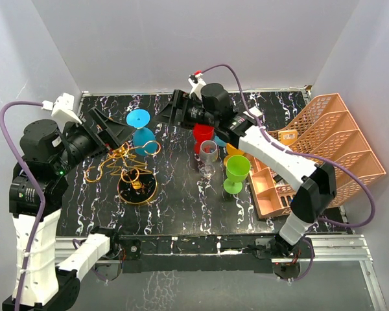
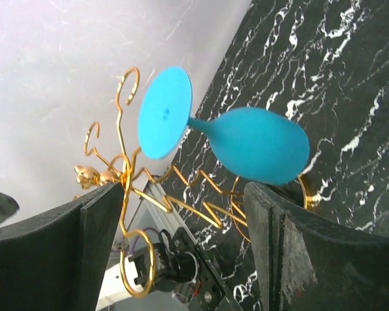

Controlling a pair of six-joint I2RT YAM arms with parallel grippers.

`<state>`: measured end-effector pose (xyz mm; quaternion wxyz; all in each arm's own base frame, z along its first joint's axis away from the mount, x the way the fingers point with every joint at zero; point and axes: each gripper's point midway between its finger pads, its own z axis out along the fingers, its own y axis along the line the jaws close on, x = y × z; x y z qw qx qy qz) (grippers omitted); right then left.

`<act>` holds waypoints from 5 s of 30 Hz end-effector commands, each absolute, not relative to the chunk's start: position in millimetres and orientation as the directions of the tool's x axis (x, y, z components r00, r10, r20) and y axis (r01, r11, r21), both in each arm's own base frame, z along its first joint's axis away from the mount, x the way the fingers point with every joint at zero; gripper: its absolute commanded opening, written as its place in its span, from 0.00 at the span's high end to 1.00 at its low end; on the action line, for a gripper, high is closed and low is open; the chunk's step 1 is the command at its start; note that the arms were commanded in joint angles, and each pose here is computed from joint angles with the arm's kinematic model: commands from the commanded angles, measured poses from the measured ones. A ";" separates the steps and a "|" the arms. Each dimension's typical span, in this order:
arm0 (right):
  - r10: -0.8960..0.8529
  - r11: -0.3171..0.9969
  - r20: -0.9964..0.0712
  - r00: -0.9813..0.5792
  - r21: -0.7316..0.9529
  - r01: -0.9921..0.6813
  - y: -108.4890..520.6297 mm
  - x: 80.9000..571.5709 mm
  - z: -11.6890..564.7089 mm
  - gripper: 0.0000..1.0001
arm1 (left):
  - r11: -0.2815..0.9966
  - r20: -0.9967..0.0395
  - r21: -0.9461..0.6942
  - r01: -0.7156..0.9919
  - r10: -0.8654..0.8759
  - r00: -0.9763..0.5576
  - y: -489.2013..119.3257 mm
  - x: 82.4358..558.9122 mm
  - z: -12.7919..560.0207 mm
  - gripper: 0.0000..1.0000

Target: Take the wine glass off the wine glass rack

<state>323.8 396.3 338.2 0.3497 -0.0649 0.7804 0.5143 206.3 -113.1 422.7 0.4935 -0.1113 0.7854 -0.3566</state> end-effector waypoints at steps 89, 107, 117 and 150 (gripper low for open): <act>0.345 0.109 -0.140 -0.928 0.988 -0.108 405.8 311.0 393.6 0.92 | 0.740 -0.711 -0.647 0.184 -0.499 -0.495 -108.3 180.4 416.4 0.04; 0.358 0.026 -0.584 -0.729 0.787 -0.617 318.1 301.5 469.1 0.92 | 0.359 -0.586 -0.810 0.464 -0.532 -0.611 -172.2 183.1 468.0 0.03; 0.335 0.018 -0.691 -0.641 0.685 -0.729 302.4 263.1 463.7 0.91 | 0.072 -0.454 -0.855 0.514 -0.583 -0.674 -190.2 211.5 502.7 0.10; 0.373 0.070 -0.729 -0.574 0.639 -0.766 274.4 225.2 464.6 0.91 | 0.148 -0.463 -0.884 0.444 -0.418 -0.782 -302.7 214.1 437.6 0.81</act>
